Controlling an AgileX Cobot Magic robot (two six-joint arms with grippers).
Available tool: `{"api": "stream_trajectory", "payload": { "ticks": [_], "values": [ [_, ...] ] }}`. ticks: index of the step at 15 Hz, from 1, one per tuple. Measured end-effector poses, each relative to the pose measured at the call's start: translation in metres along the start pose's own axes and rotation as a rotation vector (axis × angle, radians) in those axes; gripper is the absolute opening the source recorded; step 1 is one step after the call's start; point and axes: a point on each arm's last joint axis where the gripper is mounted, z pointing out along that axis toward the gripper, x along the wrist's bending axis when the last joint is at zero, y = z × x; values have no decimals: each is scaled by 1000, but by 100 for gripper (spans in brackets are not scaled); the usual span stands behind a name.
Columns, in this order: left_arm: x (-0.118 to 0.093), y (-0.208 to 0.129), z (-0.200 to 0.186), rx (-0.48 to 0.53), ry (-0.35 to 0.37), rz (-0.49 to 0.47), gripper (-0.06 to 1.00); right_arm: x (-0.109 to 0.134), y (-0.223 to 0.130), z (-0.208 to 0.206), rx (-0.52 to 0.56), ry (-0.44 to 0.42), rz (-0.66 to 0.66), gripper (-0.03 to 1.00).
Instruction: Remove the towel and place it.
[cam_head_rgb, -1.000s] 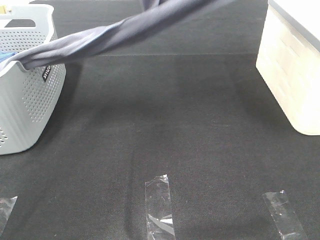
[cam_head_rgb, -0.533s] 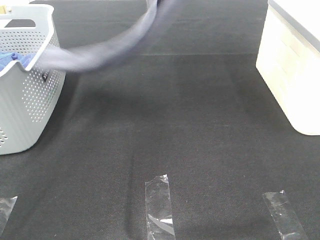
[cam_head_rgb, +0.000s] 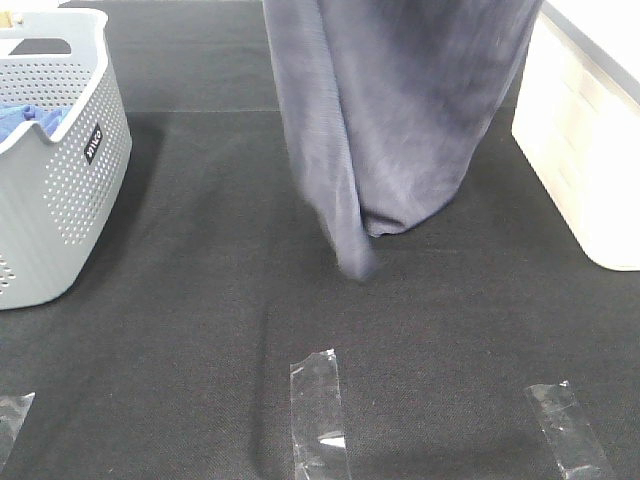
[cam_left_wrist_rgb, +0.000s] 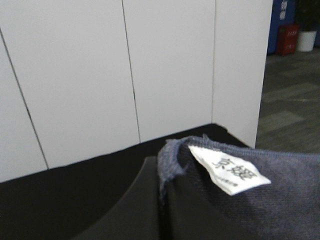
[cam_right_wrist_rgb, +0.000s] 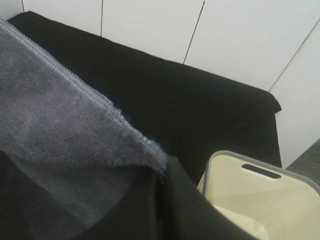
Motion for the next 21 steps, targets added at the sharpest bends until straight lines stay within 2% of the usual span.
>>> {"api": "stream_trajectory", "payload": {
  "ticks": [3,5,9,11,13,16,17,18,19,21],
  "values": [
    [2,-51,33,275,108,105,0,4,-18,25,119,9,13,0],
    [0,-85,57,404,147,146,0,8,-34,56,214,4,16,0],
    [-8,-144,101,513,168,218,0,19,-68,132,360,10,32,0],
    [-4,-168,123,497,179,228,0,25,-86,172,375,6,23,0],
    [17,-181,145,407,188,188,0,27,-95,205,308,-24,-28,0],
    [55,-171,158,203,197,155,0,26,-83,224,97,-61,-99,0],
    [65,-162,159,125,194,158,0,24,-68,222,-11,-72,-114,0],
    [73,-137,156,-67,162,164,0,17,-31,204,-199,-124,-163,0],
    [73,-137,156,-67,162,164,0,17,-31,204,-199,-124,-163,0],
    [73,-105,146,-296,111,180,0,7,7,177,-368,-188,-204,0]
  ]
}}
